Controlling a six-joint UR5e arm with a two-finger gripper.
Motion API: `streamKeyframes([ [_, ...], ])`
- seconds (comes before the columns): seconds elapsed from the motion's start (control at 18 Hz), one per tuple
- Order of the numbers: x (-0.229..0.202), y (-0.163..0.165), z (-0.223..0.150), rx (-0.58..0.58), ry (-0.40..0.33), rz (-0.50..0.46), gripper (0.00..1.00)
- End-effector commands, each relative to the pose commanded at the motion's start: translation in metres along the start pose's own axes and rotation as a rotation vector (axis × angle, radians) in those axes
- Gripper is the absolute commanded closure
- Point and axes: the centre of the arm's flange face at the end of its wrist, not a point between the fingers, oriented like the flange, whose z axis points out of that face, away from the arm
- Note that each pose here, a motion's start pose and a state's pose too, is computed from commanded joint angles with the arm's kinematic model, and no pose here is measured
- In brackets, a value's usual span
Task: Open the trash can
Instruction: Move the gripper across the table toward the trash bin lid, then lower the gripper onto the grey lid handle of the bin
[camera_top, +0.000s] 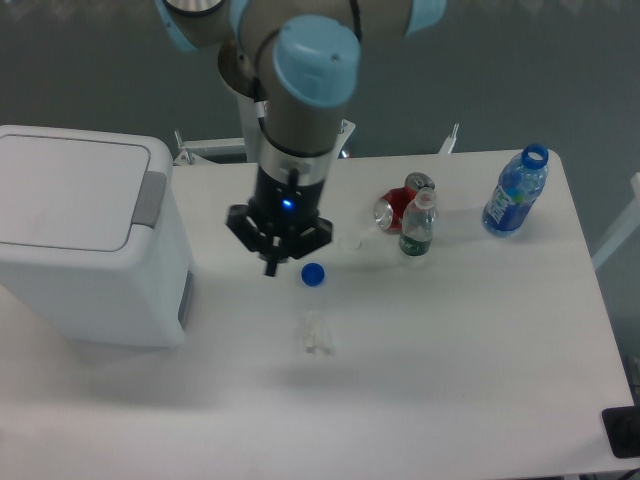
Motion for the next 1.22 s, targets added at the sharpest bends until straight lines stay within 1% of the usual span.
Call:
streamKeyframes([
  [0.17, 0.017, 0.003, -0.022, 0.050, 0.036, 0.002, 1.00],
  [0.39, 0.034, 0.011, -0.040, 0.065, 0.075, -0.001, 1.00],
  [0.44, 0.039, 0.012, -0.039, 0.056, 0.097, -0.001, 1.00],
  [0.56, 0.045, 0.016, -0.039, 0.034, 0.118, -0.007, 1.00],
  [0.78, 0.050, 0.017, -0.042, 0.037, 0.137, -0.006, 1.00],
  [1.0, 0.063, 0.018, -0.044, 0.038, 0.143, 0.015, 1.00],
  [1.22, 0.069, 0.021, -0.039, 0.018, 0.153, 0.019, 1.00],
])
